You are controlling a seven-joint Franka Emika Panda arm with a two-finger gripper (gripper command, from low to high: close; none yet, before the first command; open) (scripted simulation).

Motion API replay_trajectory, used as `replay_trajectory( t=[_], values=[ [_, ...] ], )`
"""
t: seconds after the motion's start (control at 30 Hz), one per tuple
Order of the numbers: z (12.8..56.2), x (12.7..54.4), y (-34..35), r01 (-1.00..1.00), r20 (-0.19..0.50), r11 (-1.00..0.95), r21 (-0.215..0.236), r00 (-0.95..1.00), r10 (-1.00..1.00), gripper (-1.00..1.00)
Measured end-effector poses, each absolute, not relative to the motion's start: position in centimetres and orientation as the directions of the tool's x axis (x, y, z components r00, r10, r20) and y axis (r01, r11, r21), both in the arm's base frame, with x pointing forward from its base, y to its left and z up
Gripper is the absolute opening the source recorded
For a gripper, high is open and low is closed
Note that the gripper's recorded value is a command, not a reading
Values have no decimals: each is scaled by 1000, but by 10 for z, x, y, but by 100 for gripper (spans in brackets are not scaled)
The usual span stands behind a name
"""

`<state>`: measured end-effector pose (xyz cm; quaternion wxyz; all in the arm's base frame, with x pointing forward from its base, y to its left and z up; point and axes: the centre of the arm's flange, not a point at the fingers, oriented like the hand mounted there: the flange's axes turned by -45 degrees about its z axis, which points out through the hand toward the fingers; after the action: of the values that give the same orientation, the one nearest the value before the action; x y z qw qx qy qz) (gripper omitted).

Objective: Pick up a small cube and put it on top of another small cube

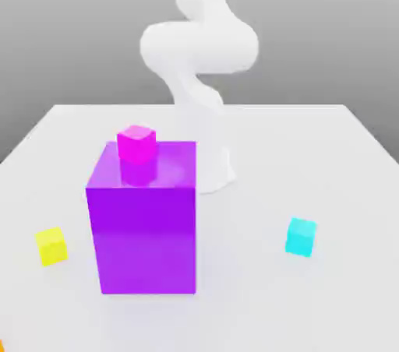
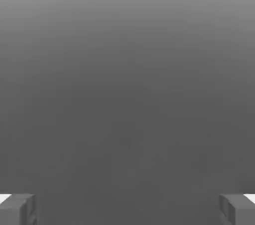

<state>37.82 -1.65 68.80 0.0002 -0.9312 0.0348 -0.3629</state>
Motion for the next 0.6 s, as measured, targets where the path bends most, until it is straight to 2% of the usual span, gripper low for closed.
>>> replay_trajectory(
  t=[0.3,0.6],
  values=[
    [583,473,-95,-274,504,-960,-61,821,-266,0],
    [450,520,-194,-486,315,-871,-65,818,-480,0]
  ],
)
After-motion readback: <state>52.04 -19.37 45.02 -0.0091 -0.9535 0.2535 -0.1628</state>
